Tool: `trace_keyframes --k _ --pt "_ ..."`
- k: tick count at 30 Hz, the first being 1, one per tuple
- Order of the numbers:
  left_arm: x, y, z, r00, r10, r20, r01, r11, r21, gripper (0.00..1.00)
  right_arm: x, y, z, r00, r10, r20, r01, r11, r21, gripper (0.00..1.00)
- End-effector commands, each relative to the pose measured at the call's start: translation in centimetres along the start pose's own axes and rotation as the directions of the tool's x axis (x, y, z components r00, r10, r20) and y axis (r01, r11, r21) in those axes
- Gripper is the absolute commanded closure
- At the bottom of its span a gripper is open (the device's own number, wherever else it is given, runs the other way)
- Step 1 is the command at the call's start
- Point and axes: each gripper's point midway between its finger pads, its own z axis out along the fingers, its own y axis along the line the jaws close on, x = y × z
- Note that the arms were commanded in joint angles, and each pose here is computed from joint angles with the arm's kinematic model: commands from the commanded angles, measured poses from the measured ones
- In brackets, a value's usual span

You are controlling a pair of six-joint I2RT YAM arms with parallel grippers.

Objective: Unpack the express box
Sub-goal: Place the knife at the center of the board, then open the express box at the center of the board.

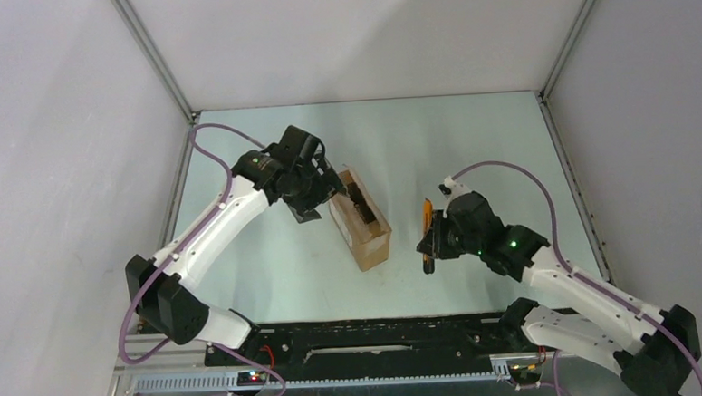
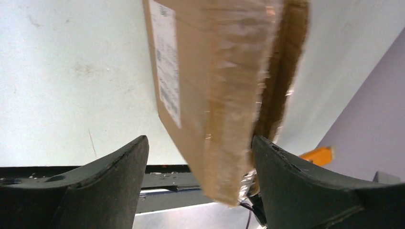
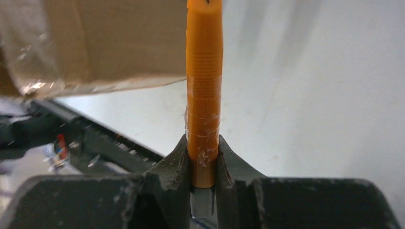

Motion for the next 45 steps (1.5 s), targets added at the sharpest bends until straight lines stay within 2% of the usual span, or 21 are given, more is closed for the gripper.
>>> trace_keyframes --k 1,5,8,9,10,13,19,25,38,40,42,45 --pt "-0.7 0.5 -0.7 0.999 0.024 0.036 -0.023 1.0 -0.015 0.19 -3.8 -2.9 1.2 0.995 -0.068 0.076 0.054 0.984 0.169 0.9" --pt "-0.7 0.2 -0.3 0.999 0.032 0.025 -0.031 0.999 -0.005 0.24 -5.1 -4.9 3.4 0.994 -0.076 0.074 0.057 0.971 0.233 0.61" --pt "-0.7 -0.1 -0.1 0.999 0.044 0.015 -0.044 0.999 -0.002 0.23 -6.1 -5.4 4.0 0.992 -0.091 0.085 0.066 0.963 0.263 0.48" --pt "-0.8 -0.1 -0.1 0.999 0.046 0.016 -0.046 0.999 -0.002 0.21 -6.3 -5.3 3.9 0.992 -0.096 0.084 0.07 0.961 0.267 0.35" --pt "-0.9 -0.2 -0.2 0.999 0.05 0.019 -0.05 0.999 0.001 0.2 -6.6 -5.1 3.7 0.991 -0.098 0.088 0.071 0.961 0.267 0.29" --pt "-1.0 -0.1 -0.1 0.998 0.053 0.016 -0.052 0.999 -0.005 0.19 -7.9 -3.6 2.6 0.987 -0.103 0.126 0.072 0.97 0.233 0.24" --pt "-1.0 -0.9 0.4 0.998 0.055 -0.006 -0.055 0.998 0.023 0.2 -10.9 1.7 0.1 0.956 -0.197 0.219 0.165 0.974 0.158 0.22" --pt "-1.4 -1.5 -0.2 0.998 0.056 0.003 -0.056 0.998 0.039 0.2 -12.0 6.3 0.3 0.924 -0.296 0.242 0.276 0.955 0.114 0.2" --pt "-1.5 -2.2 -0.3 0.998 0.061 -0.014 -0.06 0.995 0.074 0.21 -11.6 8.6 4.0 0.896 -0.406 0.177 0.376 0.908 0.183 0.24" --pt "-1.6 -2.5 -0.2 0.998 0.065 -0.016 -0.063 0.995 0.08 0.21 -11.4 8.6 4.5 0.899 -0.406 0.164 0.376 0.907 0.19 0.26" --pt "-1.8 -2.8 -0.2 0.998 0.069 -0.015 -0.067 0.994 0.088 0.21 -11.2 8.4 5.1 0.901 -0.405 0.155 0.373 0.906 0.199 0.32" --pt "-1.9 -3.2 -0.3 0.997 0.076 -0.018 -0.074 0.993 0.095 0.2 -11.1 8.4 5.5 0.908 -0.391 0.153 0.359 0.912 0.199 0.52"
